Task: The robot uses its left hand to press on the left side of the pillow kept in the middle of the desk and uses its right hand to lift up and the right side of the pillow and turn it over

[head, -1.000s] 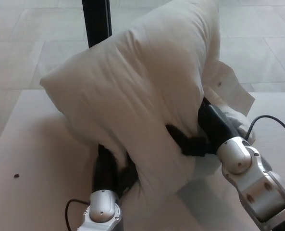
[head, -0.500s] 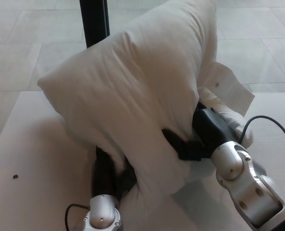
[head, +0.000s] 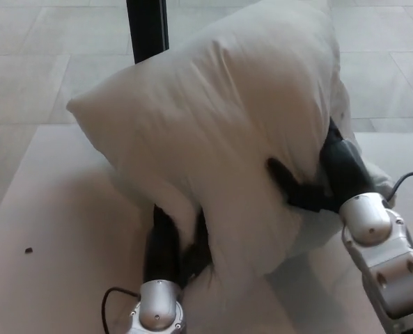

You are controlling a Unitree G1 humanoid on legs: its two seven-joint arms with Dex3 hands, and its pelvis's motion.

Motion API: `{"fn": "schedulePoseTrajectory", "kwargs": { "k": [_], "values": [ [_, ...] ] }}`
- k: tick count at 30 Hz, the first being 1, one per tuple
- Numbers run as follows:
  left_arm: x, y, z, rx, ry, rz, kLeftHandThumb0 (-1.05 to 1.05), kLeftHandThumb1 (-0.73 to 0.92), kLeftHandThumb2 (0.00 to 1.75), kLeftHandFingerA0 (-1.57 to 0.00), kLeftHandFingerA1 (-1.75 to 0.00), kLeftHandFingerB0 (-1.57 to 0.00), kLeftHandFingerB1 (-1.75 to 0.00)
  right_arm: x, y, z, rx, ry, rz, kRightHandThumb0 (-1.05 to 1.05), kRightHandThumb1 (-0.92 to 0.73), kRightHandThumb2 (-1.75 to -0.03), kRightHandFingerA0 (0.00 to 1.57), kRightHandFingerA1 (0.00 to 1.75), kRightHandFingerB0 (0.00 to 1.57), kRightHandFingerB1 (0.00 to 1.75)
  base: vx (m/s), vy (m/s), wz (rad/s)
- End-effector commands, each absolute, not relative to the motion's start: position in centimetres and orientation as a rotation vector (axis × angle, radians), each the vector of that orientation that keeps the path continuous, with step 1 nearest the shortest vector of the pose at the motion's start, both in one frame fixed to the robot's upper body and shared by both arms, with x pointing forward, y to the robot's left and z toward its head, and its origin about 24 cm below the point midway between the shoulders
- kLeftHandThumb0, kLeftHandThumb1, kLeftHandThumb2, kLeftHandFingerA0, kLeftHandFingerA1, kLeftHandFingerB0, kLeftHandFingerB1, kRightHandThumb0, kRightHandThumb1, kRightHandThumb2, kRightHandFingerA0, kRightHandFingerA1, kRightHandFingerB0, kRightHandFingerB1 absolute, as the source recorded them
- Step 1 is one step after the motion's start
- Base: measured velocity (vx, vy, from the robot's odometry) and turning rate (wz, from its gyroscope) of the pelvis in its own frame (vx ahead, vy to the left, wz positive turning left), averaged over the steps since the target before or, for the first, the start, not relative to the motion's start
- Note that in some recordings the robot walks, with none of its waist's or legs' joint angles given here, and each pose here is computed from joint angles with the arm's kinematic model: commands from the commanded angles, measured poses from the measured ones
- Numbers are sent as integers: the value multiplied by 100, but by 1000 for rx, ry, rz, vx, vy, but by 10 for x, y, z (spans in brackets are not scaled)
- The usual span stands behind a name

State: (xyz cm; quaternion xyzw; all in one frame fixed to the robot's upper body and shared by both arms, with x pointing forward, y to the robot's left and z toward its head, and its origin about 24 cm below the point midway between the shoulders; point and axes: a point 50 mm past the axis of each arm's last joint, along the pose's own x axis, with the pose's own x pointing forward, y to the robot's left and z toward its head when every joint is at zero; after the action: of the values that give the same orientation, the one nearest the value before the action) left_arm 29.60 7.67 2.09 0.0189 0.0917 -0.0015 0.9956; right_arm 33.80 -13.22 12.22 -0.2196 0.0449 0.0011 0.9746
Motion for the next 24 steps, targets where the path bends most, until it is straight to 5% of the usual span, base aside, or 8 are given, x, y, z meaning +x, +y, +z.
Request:
{"fn": "schedulePoseTrajectory", "kwargs": {
  "k": [1,15,16,19,20,21,23,24],
  "values": [
    [284,86,3,324,290,-355,-68,54,85,-15,-63,0,0,330,-175,150,92,97,149,-81,-86,-66,34,45,23,30,0,0,0],
    [274,227,19,386,341,-74,-83,65,96,-40,-84,0,-4,276,-299,126,30,174,-111,-85,-89,-68,26,42,7,21,0,0,0],
    [273,233,22,385,344,-63,-69,76,65,-33,-90,0,-1,273,-303,126,22,175,-131,-81,-71,-107,18,52,4,28,0,0,0],
    [272,236,23,383,348,-63,-69,76,65,-33,-90,0,-1,272,-305,127,22,176,-135,-81,-71,-107,18,52,4,28,0,0,0],
    [270,250,29,416,343,9,-73,78,68,-28,-64,0,-4,266,-321,126,6,178,-186,-84,-90,-68,27,43,8,23,0,0,0],
    [268,279,38,361,345,99,-79,87,73,-20,-48,0,-2,251,-345,127,-11,202,-255,-86,-72,-110,15,50,3,30,0,0,0],
    [266,296,45,379,327,138,-86,76,93,-19,-51,0,-4,242,-358,127,-24,212,-279,-90,-92,-70,14,38,4,23,0,0,0],
    [264,309,49,383,329,166,-90,78,97,-19,-52,0,-1,236,-366,129,-28,209,-282,-91,-78,-117,6,48,8,17,0,0,0]
  ]
}}
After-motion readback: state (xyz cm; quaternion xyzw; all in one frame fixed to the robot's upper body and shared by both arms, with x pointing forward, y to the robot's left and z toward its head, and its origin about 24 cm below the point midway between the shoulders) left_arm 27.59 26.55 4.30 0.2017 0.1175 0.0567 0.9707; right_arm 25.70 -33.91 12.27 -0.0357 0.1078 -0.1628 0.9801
